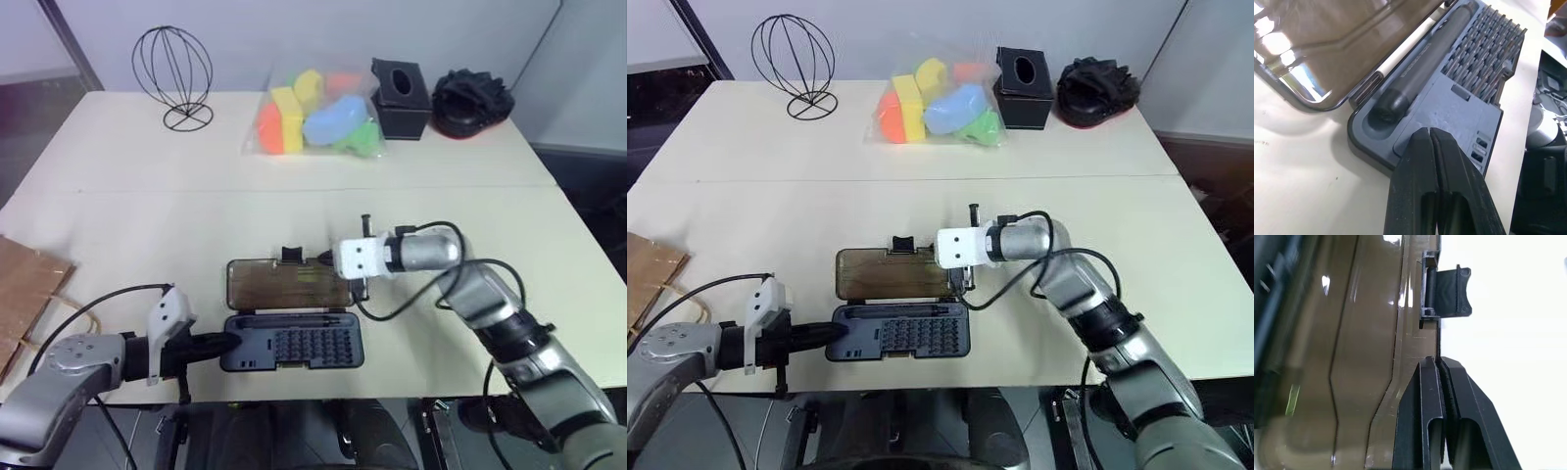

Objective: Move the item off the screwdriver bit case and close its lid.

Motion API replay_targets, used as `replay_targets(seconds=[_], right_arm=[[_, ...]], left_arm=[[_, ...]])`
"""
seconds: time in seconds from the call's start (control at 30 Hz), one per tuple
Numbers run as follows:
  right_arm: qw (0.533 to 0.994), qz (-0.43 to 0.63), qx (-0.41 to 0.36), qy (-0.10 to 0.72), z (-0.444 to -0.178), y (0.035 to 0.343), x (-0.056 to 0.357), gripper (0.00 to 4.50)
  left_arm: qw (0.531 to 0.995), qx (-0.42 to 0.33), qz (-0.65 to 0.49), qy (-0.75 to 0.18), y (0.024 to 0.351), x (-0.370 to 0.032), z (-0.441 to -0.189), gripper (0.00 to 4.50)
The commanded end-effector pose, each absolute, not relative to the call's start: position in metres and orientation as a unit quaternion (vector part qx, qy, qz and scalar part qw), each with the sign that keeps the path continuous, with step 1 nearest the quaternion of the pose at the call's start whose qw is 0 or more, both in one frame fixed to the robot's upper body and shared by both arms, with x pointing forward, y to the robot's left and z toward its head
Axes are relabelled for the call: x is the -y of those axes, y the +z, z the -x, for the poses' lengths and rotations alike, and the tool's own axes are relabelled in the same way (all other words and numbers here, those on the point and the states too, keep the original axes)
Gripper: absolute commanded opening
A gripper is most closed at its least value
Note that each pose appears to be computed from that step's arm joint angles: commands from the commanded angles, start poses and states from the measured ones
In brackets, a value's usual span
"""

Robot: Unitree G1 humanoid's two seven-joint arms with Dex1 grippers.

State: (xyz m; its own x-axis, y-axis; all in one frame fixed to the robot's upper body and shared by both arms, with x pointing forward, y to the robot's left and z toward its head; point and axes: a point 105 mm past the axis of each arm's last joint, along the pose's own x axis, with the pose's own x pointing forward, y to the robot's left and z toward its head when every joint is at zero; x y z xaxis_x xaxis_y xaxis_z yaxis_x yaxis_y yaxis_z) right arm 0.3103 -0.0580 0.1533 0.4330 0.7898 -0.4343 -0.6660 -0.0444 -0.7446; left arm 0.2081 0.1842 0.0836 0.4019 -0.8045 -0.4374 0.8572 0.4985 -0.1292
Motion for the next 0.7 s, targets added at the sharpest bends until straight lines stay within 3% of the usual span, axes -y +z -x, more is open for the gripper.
replay_targets(seconds=[0.03, 0.2, 0.37, 0.5, 0.7], right_arm=[[0.7, 0.504, 0.102, 0.496, -0.3, 0.175, 0.062, 0.0], [0.709, 0.504, 0.101, 0.483, -0.299, 0.167, 0.062, 0.0], [0.708, 0.506, 0.104, 0.481, -0.3, 0.162, 0.061, 0.0], [0.709, 0.508, 0.111, 0.477, -0.3, 0.166, 0.059, 0.0], [0.711, 0.51, 0.114, 0.471, -0.299, 0.169, 0.058, 0.0]], left_arm=[[0.847, -0.244, -0.059, -0.469, 0.078, -0.195, -0.208, 0.03], [0.863, -0.217, -0.038, -0.454, 0.1, -0.2, -0.205, 0.03], [0.911, -0.162, 0.035, -0.377, 0.146, -0.24, -0.22, 0.03], [0.931, -0.162, 0.009, -0.326, 0.139, -0.26, -0.252, 0.03], [0.92, -0.159, 0.011, -0.359, 0.12, -0.228, -0.29, 0.03]])
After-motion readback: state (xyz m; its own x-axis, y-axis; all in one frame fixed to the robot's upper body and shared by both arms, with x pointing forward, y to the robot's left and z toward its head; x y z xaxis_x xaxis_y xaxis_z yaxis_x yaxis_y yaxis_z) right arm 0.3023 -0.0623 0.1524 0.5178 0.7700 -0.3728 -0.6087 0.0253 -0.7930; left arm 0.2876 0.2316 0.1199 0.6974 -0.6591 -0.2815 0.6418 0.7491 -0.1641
